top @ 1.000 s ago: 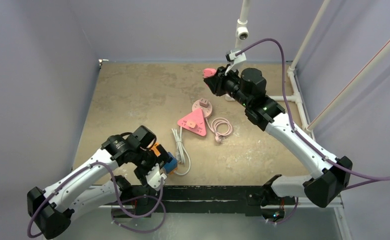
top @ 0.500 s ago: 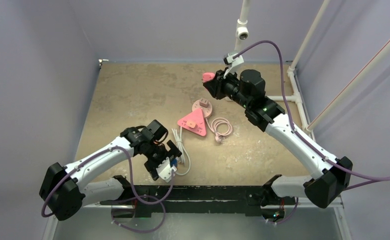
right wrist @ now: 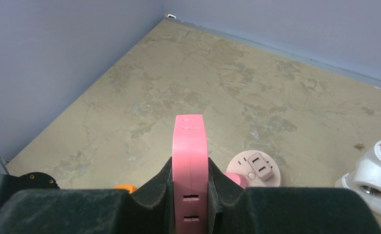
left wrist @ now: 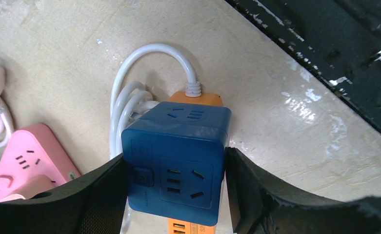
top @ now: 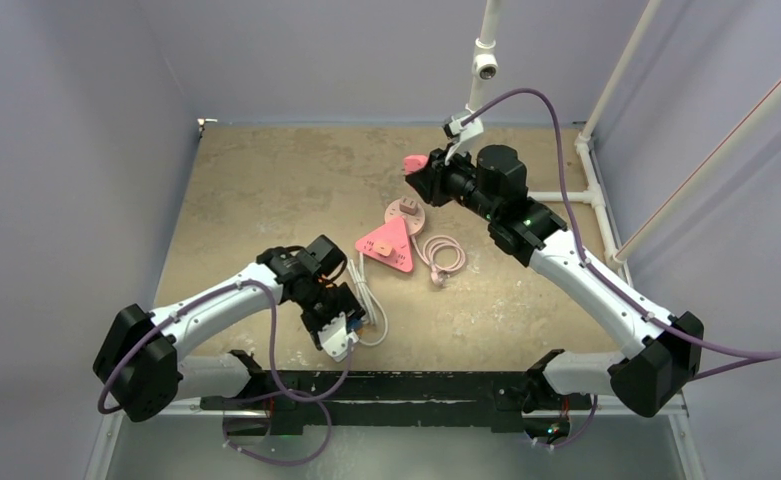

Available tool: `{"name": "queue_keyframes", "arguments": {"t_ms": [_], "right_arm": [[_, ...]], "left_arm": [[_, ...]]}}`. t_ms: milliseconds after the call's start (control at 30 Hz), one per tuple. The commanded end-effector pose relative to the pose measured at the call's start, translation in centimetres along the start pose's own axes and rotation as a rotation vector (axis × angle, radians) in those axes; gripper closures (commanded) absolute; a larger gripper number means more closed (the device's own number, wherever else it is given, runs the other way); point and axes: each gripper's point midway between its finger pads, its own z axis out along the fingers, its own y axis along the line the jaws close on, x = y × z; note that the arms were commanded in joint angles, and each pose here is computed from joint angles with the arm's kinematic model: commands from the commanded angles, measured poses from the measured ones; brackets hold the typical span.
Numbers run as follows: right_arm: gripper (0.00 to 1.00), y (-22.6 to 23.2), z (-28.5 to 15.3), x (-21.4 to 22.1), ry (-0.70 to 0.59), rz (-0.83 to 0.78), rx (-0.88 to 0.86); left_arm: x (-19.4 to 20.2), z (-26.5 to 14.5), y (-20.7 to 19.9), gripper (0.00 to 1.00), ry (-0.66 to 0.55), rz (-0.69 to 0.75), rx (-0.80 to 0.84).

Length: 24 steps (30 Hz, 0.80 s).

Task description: Insert the plug

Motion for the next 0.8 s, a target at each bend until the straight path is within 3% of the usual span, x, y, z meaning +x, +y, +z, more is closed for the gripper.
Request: {"name": "queue_keyframes", "arguments": {"t_ms": [0, 100, 233, 333, 400, 500, 600, 767], "right_arm": [[1.00, 1.1, -0.7, -2.3, -0.069, 0.002, -0.039], [1.00, 1.1, -0.7, -1.9, -0.062, 0.010, -0.041], [1.00, 1.0, -0.8, -1.3, -0.043, 0.016, -0.030], [1.00, 1.0, -0.6, -1.0, -0.026, 0.021, -0.021], [1.00, 1.3, -0.5, -1.1, -0.027, 0.022, -0.026], [1.00, 2.2, -0.1, -0.9, -0.016, 0.024, -0.047], [1.00, 3.5, 0.5, -0.6, 0.000, 0.023, -0.067], [1.00, 4.4, 1.3, 0.5, 0.043, 0.032, -0.060]], "left_arm": [[2.4, 0.6, 3.4, 0.67, 0.090, 0.202, -0.024], [3.3, 0.7, 4.6, 0.66, 0.111, 0.220, -0.031], [4.9, 0.2, 6.2, 0.53, 0.150, 0.222, -0.077], [5.3, -0.8, 6.8, 0.33, 0.166, 0.198, -0.121], [4.8, -2.1, 7.3, 0.05, 0.169, 0.178, -0.179], [3.5, -3.9, 7.1, 0.01, 0.153, 0.076, -0.250], [1.9, -6.1, 7.7, 0.01, 0.094, -0.162, -0.378], [-0.1, -8.0, 8.7, 0.01, -0.083, -0.717, -0.583]]}}
